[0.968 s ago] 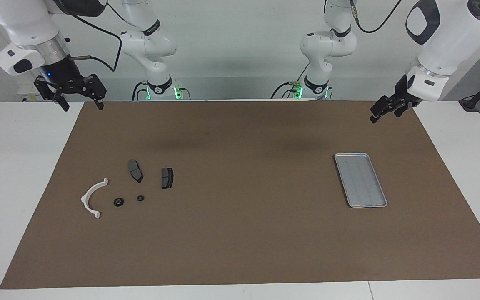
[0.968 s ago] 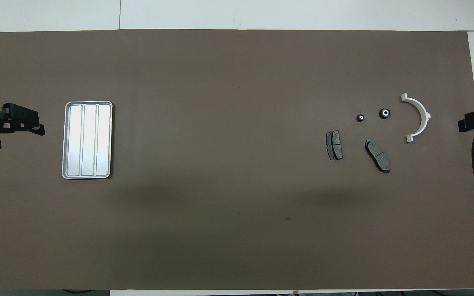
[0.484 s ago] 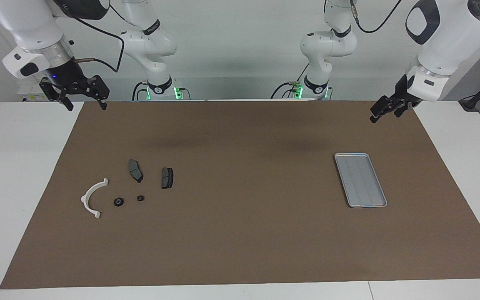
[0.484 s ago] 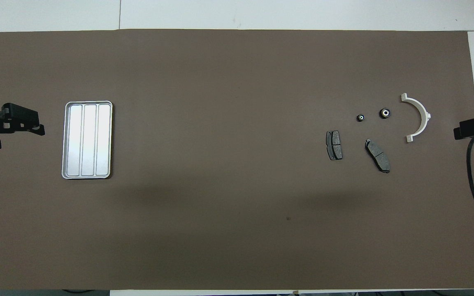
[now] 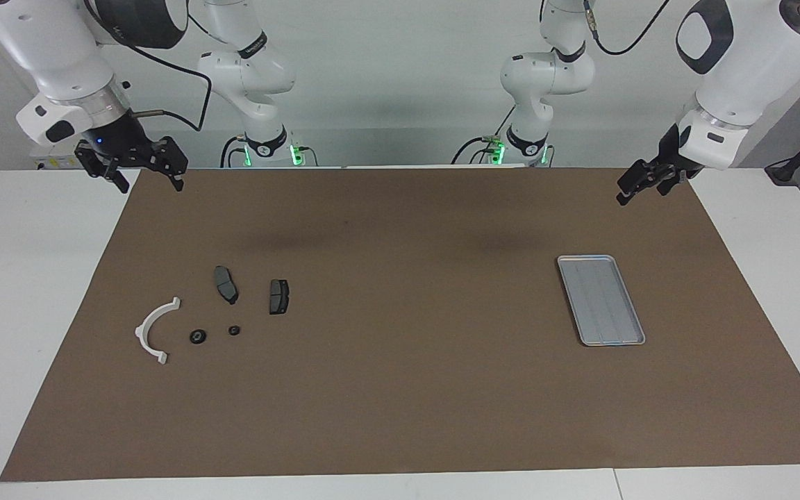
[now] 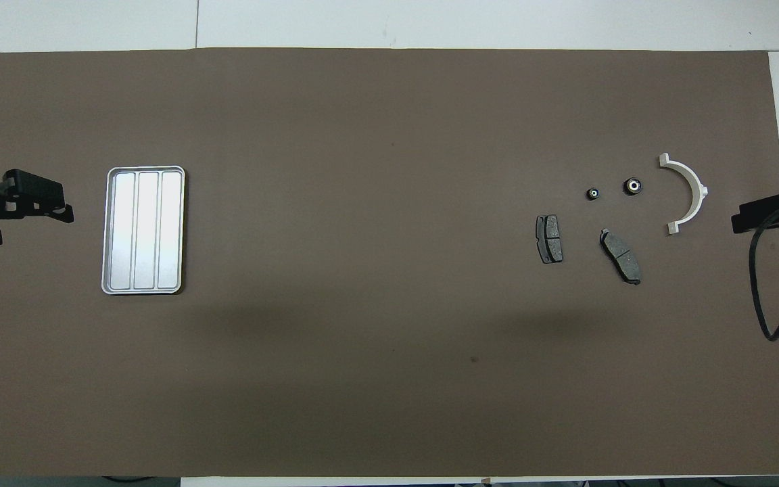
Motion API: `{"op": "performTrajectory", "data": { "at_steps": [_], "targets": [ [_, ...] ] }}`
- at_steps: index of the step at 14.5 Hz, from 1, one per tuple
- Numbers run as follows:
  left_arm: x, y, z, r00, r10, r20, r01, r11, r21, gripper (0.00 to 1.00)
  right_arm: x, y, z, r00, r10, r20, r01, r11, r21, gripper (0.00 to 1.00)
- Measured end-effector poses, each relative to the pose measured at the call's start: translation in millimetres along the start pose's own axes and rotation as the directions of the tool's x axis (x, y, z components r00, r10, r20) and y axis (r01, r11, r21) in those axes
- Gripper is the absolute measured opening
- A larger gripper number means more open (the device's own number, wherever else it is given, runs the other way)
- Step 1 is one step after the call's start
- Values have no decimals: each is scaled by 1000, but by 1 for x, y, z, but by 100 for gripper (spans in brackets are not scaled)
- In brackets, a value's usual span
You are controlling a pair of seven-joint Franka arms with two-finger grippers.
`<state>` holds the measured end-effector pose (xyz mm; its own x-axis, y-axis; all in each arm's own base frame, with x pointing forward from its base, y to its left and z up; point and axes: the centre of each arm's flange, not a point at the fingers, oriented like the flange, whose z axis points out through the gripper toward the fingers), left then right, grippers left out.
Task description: Place bearing gear from tray to pile
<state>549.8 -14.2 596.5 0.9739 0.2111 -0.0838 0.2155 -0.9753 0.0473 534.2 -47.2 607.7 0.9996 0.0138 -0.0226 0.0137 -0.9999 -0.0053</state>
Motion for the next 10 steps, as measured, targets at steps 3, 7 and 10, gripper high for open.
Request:
{"op": "performTrajectory", "data": {
  "at_steps": [3,7,10],
  "targets": [
    [0,0,0,1000,0,0,0,1000,0,100,3,0,12,1000,0,-9,0,1000,-1,100],
    [0,0,0,1000,0,0,0,1000,0,100,5,3,12,1000,5,-28,-5,1000,-3,100],
    [0,0,0,1000,0,0,0,1000,0,100,6,6,12,999,11,-35,-11,1000,-3,100]
  ]
}}
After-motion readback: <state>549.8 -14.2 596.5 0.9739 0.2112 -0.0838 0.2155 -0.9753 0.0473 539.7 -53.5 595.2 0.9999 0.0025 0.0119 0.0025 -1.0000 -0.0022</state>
